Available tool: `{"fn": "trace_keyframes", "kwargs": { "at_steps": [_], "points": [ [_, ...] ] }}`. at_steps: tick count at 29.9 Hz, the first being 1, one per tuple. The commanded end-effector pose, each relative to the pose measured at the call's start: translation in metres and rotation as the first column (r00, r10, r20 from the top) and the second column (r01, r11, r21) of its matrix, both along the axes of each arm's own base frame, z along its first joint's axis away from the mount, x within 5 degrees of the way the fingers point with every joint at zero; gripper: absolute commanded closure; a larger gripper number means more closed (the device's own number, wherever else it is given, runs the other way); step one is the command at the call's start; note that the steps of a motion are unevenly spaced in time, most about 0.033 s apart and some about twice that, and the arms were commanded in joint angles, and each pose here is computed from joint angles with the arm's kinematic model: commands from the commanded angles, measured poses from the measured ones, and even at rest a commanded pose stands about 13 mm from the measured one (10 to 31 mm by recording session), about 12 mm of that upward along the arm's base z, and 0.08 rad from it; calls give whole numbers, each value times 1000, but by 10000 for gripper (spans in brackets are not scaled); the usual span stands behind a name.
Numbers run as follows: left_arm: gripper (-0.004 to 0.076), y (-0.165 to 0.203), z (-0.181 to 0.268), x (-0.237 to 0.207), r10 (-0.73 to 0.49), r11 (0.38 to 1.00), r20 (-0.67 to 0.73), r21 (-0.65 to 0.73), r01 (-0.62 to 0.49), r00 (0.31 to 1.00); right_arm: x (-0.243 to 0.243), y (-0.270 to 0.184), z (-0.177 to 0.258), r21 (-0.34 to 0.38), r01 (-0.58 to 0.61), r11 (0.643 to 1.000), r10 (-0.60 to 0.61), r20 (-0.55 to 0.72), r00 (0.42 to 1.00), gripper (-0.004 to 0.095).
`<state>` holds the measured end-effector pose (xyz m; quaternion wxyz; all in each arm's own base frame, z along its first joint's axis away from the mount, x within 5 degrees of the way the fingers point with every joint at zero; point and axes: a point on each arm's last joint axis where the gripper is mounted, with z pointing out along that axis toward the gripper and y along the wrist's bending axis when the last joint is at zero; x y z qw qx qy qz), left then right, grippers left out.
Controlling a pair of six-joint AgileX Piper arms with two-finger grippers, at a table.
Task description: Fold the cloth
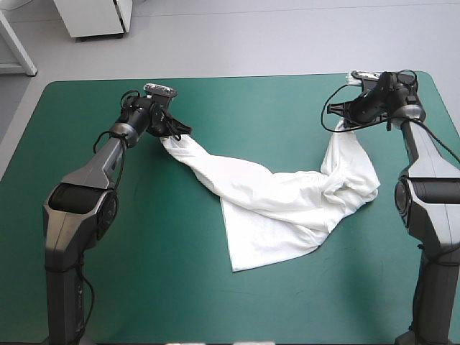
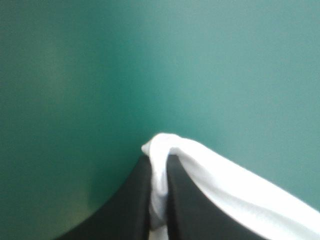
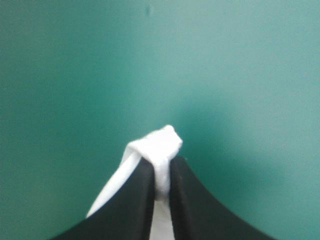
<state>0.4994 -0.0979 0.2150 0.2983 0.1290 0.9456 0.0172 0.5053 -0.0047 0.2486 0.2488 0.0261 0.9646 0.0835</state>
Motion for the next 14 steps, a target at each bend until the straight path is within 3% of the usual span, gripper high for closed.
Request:
{"fn": "trace_keyframes", "kwargs": {
  "at_steps": [1,4,6,14],
  "points": [
    [510,0,62,-8,4,999,125,-52,2,992,-12,-1,61,-24,-26,999,29,110,994,578],
    [344,-3,89,-14,-2,995,122,-101,14,993,-17,-2,75,-31,-6,999,9,88,996,384],
    [291,-2,105,-17,-13,995,143,-95,27,990,-19,-4,83,-41,13,999,-9,89,996,361],
    [299,2,120,-34,-34,998,-1,-47,34,999,-31,-3,109,-47,12,999,-7,116,993,418]
  ]
}}
